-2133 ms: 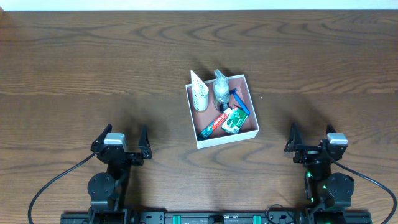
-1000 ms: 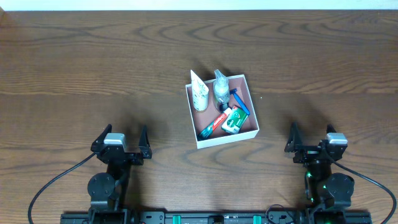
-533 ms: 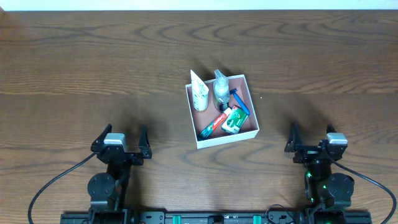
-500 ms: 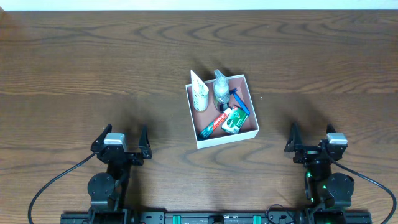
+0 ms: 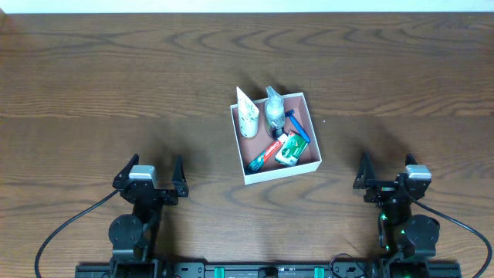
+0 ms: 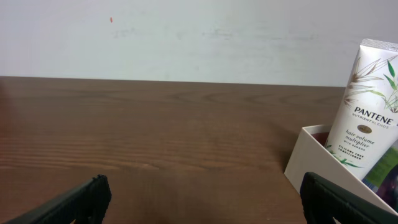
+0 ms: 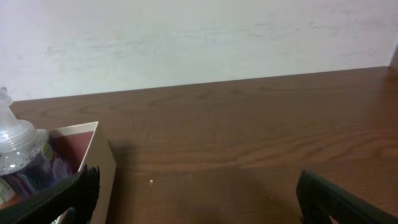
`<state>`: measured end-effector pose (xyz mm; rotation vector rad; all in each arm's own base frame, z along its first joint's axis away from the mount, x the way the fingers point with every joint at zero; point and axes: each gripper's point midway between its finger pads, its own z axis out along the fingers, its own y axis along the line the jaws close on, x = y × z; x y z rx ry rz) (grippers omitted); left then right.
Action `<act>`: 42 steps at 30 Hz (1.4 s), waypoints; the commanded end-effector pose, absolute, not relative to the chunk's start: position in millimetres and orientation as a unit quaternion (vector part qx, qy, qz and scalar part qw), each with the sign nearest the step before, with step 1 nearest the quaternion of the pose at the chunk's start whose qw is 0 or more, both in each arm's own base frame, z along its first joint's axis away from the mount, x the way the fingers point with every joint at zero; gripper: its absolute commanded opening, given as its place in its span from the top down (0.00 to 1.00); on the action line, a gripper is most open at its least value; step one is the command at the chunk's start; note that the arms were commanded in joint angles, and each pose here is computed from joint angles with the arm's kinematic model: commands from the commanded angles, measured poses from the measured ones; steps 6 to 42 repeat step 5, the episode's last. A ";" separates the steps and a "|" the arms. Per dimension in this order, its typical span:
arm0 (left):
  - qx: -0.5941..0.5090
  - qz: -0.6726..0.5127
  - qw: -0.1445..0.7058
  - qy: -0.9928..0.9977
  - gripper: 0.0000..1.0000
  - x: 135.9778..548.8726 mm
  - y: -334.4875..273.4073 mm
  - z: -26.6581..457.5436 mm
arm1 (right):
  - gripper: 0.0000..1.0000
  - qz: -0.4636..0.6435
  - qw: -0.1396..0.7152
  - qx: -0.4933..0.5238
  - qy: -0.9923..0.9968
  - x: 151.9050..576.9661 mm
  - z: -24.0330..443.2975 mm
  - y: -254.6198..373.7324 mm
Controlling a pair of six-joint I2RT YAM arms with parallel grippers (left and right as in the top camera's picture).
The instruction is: Pack container
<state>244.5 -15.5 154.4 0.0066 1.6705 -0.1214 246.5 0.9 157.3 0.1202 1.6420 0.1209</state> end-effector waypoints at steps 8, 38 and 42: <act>0.008 -0.056 0.652 0.756 0.02 243.6 -17.0 139.3 | 0.01 0.049 0.679 0.050 0.731 246.2 156.9 0.0; 0.008 -0.056 0.652 0.756 0.02 243.6 -17.0 139.3 | 0.01 0.049 0.679 0.050 0.731 246.2 156.9 0.0; 0.008 -0.056 0.652 0.756 0.02 243.6 -17.0 139.3 | 0.01 0.049 0.679 0.050 0.731 246.2 156.9 0.0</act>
